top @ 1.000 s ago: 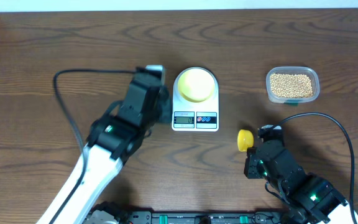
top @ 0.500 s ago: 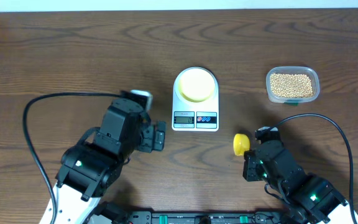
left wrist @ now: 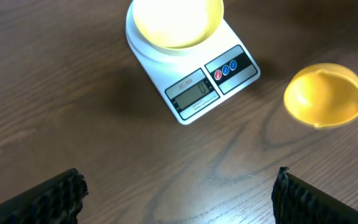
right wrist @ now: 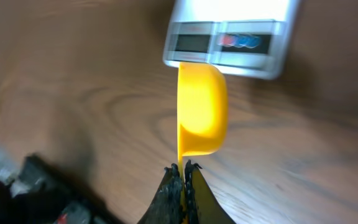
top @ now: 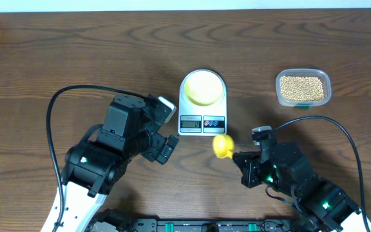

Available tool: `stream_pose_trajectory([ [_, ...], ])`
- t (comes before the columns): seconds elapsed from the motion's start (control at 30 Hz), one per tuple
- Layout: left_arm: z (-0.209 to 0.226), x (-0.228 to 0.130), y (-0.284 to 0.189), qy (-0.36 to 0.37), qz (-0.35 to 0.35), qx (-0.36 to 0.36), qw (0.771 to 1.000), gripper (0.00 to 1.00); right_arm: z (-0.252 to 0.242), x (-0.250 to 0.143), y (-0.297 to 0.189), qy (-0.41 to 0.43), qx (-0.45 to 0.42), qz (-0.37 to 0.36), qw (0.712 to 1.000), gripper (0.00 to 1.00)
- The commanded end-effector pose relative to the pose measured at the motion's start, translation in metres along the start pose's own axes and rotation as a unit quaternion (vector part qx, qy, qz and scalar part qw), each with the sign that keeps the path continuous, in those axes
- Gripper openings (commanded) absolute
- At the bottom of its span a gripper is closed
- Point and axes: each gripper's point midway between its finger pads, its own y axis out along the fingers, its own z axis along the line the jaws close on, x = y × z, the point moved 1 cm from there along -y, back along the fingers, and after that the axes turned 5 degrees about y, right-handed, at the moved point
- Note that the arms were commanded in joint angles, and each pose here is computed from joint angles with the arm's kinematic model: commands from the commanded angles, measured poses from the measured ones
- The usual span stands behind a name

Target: Scoop item into bowl and weigh 50g on scale

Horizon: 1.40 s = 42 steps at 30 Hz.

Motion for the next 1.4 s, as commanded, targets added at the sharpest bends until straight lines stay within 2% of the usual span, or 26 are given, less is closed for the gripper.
stream_pose_trajectory([
  [0.0, 0.0, 0.007, -0.002, 0.021, -0.013, -0.004, 1.0, 0.98, 0.038, -0.009, -0.008, -0.098, 0.109, 0.034, 0.989, 0.01],
  [0.3, 0.001, 0.013, -0.002, 0.022, -0.025, -0.001, 0.999, 0.98, 0.038, -0.007, -0.008, -0.107, 0.108, 0.028, 0.988, 0.01],
  [0.43, -0.001, 0.005, -0.002, 0.004, -0.008, -0.007, 1.0, 0.98, 0.032, -0.002, -0.006, -0.106, 0.089, 0.015, 0.99, 0.01],
  [0.57, -0.001, 0.004, 0.0, 0.042, -0.005, -0.009, 0.999, 0.98, 0.027, 0.001, -0.006, -0.103, 0.073, 0.006, 0.992, 0.01],
  [0.67, -0.011, 0.004, -0.001, 0.08, -0.014, -0.049, 0.995, 0.98, 0.027, 0.002, -0.006, -0.103, 0.071, 0.004, 0.992, 0.01],
  [0.8, 0.003, 0.002, -0.004, 0.064, -0.019, -0.04, 0.997, 0.98, 0.027, 0.002, -0.006, -0.103, 0.071, 0.004, 0.992, 0.01],
  [1.0, -0.001, 0.007, -0.009, 0.086, -0.058, -0.106, 0.989, 0.98, 0.025, 0.008, -0.009, -0.1, 0.066, -0.01, 0.993, 0.01],
  [1.27, 0.0, 0.0, 0.001, 0.103, -0.022, -0.13, 0.986, 0.98, 0.02, 0.016, -0.021, -0.091, 0.062, -0.037, 0.993, 0.01],
  [1.37, 0.009, -0.003, 0.008, 0.1, 0.001, -0.114, 0.988, 0.98, 0.015, 0.016, -0.024, -0.085, 0.056, -0.039, 0.994, 0.01],
])
